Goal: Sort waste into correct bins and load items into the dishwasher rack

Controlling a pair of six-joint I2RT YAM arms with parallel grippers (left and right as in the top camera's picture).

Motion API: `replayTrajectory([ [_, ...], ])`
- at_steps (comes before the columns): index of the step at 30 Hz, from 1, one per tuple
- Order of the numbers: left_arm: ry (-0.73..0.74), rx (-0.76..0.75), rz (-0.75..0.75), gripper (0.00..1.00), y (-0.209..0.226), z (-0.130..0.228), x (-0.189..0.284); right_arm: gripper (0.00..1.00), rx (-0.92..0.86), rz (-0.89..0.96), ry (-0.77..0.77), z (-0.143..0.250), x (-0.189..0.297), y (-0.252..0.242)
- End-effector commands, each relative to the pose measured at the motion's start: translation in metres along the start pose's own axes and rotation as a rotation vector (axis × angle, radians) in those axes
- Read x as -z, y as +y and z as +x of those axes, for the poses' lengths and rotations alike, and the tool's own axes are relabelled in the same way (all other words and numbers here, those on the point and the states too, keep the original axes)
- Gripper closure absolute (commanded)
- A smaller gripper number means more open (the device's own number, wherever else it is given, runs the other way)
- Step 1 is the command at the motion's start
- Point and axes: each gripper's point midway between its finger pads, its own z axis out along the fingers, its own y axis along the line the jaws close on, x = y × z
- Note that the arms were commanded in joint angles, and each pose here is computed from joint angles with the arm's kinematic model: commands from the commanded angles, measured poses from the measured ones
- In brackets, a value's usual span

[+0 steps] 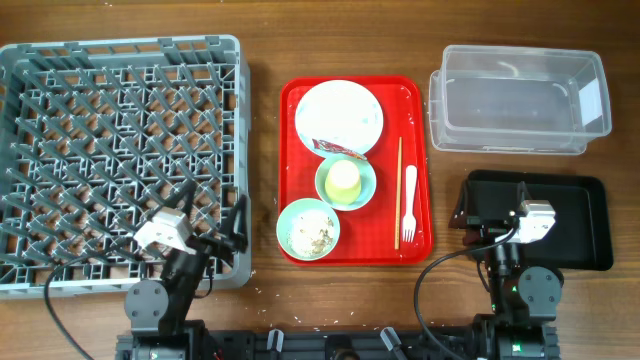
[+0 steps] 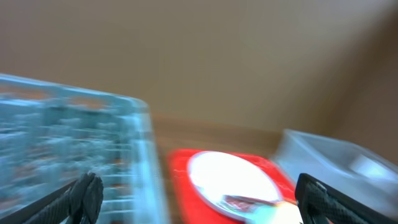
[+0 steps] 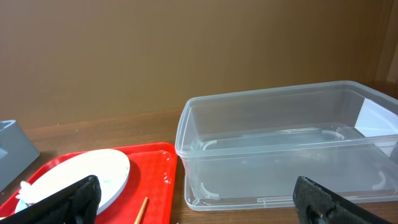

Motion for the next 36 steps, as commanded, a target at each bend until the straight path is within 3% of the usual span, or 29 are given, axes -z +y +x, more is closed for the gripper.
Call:
replayTrajectory([
  [1,-0.098,-0.039,-0.432,0.0,0.073,-0.014,0.017,0.0,0.013,-0.015,-0.008,-0.002,0.0,0.003],
  [4,-0.007,-0.082,-0.432,0.0,0.075,0.004,0.017,0.0,0.013,-0.015,-0.008,-0.002,0.0,0.003],
  [9,0.088,-0.068,-0.173,0.0,0.034,0.024,0.004,0.0,0.013,-0.015,-0.008,-0.002,0.0,0.003],
  [12,0.117,-0.17,-0.02,0.0,0.009,0.028,0.002,0.0,0.013,-0.015,-0.008,-0.002,0.0,0.003],
  [17,0.155,-0.158,-0.02,0.0,0.01,0.037,0.001,0.0,0.005,0.007,-0.058,-0.014,0.001,0.0],
  [19,0.198,-0.145,-0.037,0.0,0.015,0.047,0.0,0.0,-0.192,-0.092,-0.081,-0.022,0.002,0.016],
  [23,0.191,-0.147,-0.049,0.0,0.017,0.044,-0.002,0.0,-0.853,-0.112,-0.084,-0.029,0.003,0.013],
  [24,0.186,-0.149,-0.047,0.0,0.017,0.043,-0.003,0.0,-0.942,-0.141,-0.092,-0.035,0.003,0.016],
  [28,0.185,-0.149,-0.047,0.0,0.017,0.043,-0.003,0.0,-0.737,-0.442,-0.382,-0.124,0.039,0.05],
  [30,0.185,-0.149,-0.047,0.0,0.017,0.043,-0.003,0.0,-0.684,-0.468,-0.419,-0.148,0.048,0.056],
  [34,0.187,-0.148,-0.047,0.0,0.017,0.043,-0.003,0.0,-0.421,-0.545,-0.314,-0.183,0.04,0.091],
  [36,0.211,-0.141,-0.053,0.0,0.019,0.049,-0.001,0.0,-0.24,-0.621,-0.156,-0.202,0.011,0.119],
])
